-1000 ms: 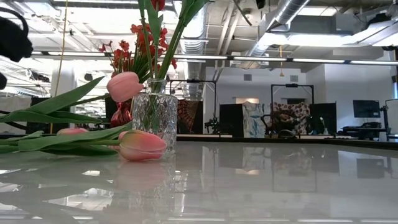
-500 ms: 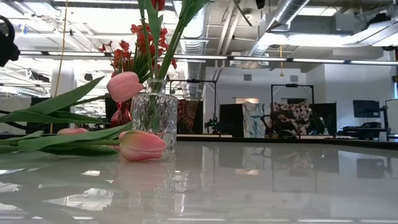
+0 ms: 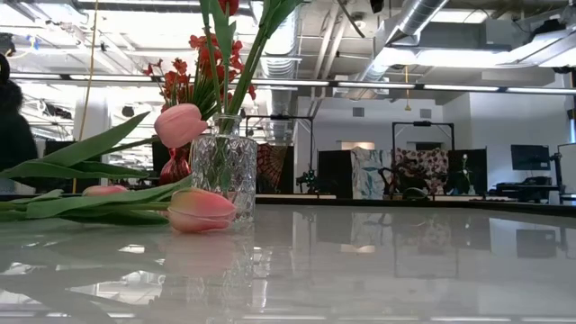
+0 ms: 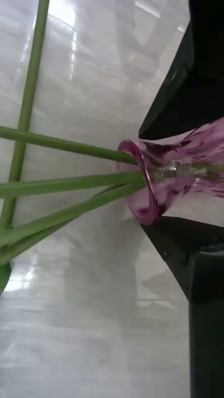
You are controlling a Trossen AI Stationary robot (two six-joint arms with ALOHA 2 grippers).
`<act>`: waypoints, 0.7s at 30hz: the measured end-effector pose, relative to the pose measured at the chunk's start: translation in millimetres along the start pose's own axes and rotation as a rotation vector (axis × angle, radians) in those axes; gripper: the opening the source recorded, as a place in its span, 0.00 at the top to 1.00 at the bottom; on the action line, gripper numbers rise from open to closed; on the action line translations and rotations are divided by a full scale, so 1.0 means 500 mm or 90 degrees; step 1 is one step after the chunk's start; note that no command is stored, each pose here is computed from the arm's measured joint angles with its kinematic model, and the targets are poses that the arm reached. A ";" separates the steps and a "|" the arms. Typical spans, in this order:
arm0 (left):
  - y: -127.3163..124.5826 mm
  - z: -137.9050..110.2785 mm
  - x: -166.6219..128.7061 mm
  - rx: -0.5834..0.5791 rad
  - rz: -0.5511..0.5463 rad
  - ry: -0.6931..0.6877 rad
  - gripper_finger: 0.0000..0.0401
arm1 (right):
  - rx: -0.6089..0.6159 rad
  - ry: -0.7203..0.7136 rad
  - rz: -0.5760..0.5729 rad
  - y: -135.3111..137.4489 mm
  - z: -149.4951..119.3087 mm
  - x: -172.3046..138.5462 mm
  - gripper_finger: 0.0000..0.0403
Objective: Sort flowers into vase by color
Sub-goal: Put the pink flower into the purple vase
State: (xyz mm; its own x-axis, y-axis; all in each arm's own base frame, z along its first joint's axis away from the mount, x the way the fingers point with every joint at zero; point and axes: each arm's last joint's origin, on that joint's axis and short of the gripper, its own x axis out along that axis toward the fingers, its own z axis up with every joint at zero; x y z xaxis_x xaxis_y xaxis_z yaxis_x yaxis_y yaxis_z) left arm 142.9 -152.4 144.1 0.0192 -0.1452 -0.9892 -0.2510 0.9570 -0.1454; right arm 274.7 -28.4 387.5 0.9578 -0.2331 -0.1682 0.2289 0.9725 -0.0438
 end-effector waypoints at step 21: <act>0.009 0.007 -0.025 -0.014 0.031 -0.148 0.75 | 0.006 0.007 0.000 0.000 -0.002 0.000 0.93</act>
State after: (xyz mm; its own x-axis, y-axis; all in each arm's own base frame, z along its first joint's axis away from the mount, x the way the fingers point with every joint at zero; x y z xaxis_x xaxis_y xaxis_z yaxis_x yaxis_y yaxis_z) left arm 144.8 -145.2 155.9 0.2279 -0.0353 -0.9730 -0.2787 0.9552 -0.0999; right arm 274.6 -28.3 386.5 0.9559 -0.2325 -0.1792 0.2302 0.9726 -0.0340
